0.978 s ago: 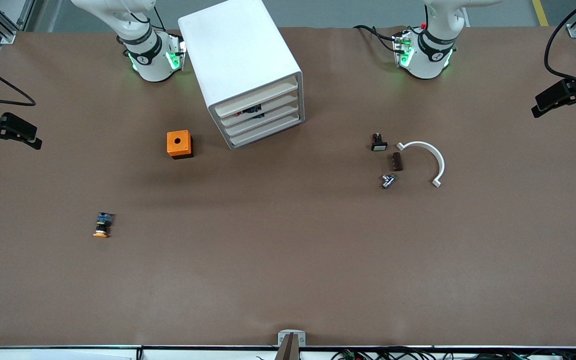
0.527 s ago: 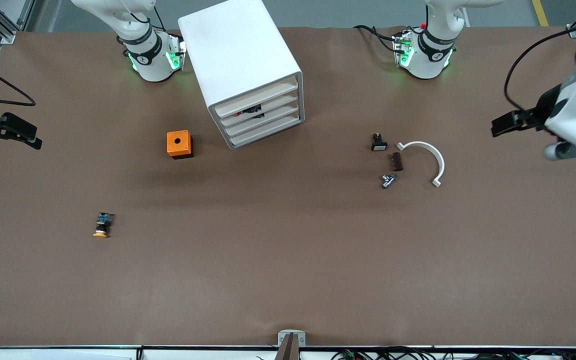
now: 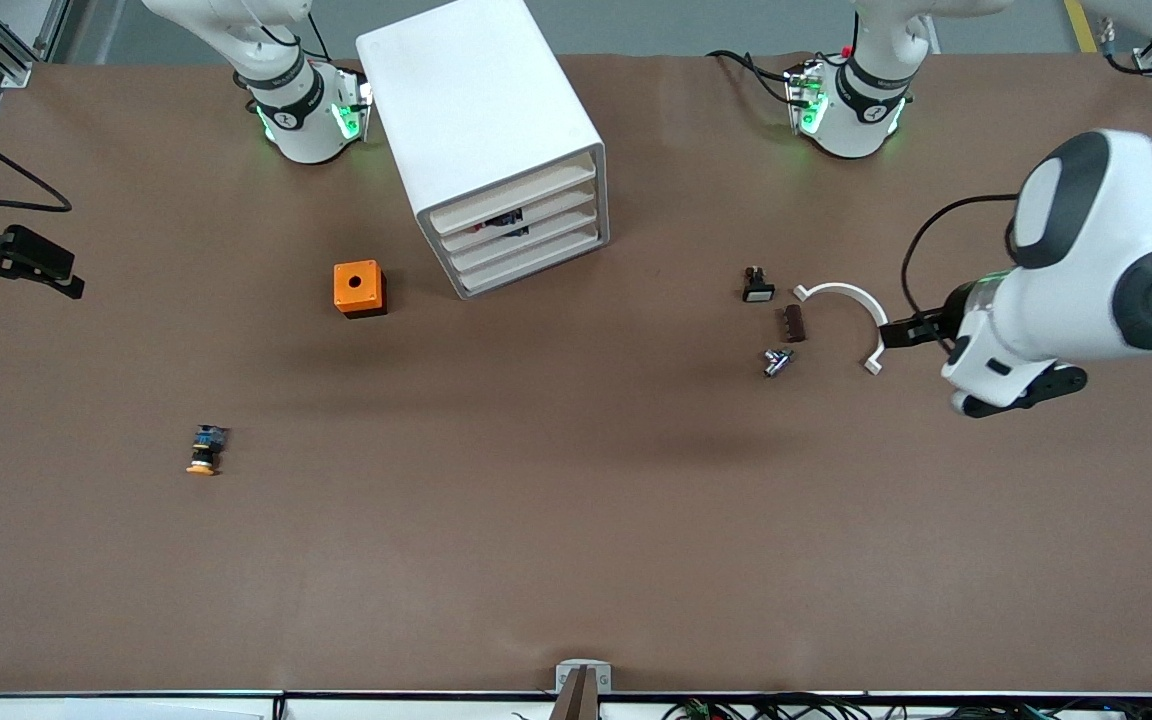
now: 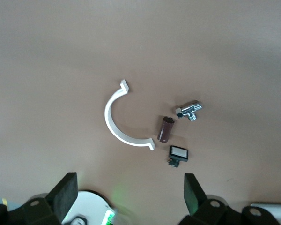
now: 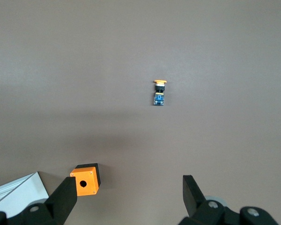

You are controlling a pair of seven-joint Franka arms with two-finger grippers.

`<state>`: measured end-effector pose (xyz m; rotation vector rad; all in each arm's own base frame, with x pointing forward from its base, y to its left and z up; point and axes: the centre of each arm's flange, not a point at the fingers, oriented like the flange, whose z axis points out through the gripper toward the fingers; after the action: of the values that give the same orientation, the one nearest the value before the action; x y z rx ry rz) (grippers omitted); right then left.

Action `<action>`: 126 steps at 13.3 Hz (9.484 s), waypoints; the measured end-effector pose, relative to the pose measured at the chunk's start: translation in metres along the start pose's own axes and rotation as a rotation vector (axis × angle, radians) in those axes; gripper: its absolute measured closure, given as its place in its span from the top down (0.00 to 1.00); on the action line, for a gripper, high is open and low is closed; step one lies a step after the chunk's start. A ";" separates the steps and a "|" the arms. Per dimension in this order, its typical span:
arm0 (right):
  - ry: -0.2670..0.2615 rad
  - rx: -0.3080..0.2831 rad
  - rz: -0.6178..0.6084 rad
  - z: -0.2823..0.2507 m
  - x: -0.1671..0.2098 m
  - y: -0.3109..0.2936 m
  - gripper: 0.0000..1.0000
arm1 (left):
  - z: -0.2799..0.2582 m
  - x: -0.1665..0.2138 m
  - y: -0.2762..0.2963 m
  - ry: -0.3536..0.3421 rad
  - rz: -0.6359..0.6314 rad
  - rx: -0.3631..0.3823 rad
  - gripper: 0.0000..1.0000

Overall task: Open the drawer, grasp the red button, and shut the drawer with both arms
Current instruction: 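Reach the left gripper toward the front of the white cabinet drawer, then grasp the drawer front with the left gripper and pull it open, then grasp the red button in the drawer while the left gripper withdraws, then carry the red button toward the yellow button while the left gripper returns, then push the open drawer shut into the cabinet with the left gripper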

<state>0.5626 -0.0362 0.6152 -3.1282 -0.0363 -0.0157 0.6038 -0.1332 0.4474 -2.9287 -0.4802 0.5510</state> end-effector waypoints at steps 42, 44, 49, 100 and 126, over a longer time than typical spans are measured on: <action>-0.164 0.030 0.051 0.044 -0.003 0.027 0.97 | 0.280 -0.169 0.330 -0.986 -1.395 0.609 0.15; -0.174 0.031 0.054 0.045 -0.004 0.028 0.96 | 0.260 -0.129 0.314 -1.018 -1.436 0.550 0.15; -0.150 0.037 0.121 0.044 -0.001 0.025 1.00 | 0.221 -0.060 0.282 -1.044 -1.486 0.383 0.14; -0.121 0.063 0.748 0.217 0.002 -0.353 0.39 | 0.111 0.097 0.093 -0.053 -0.127 -0.217 1.00; -0.147 0.063 0.127 0.412 0.081 -0.024 0.39 | 0.220 -0.285 0.380 -0.064 0.016 -0.005 1.00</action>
<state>0.6467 -0.0053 0.2041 -3.0552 0.1572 0.2128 0.3783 -0.5719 0.2712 -2.9290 -0.4667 0.6484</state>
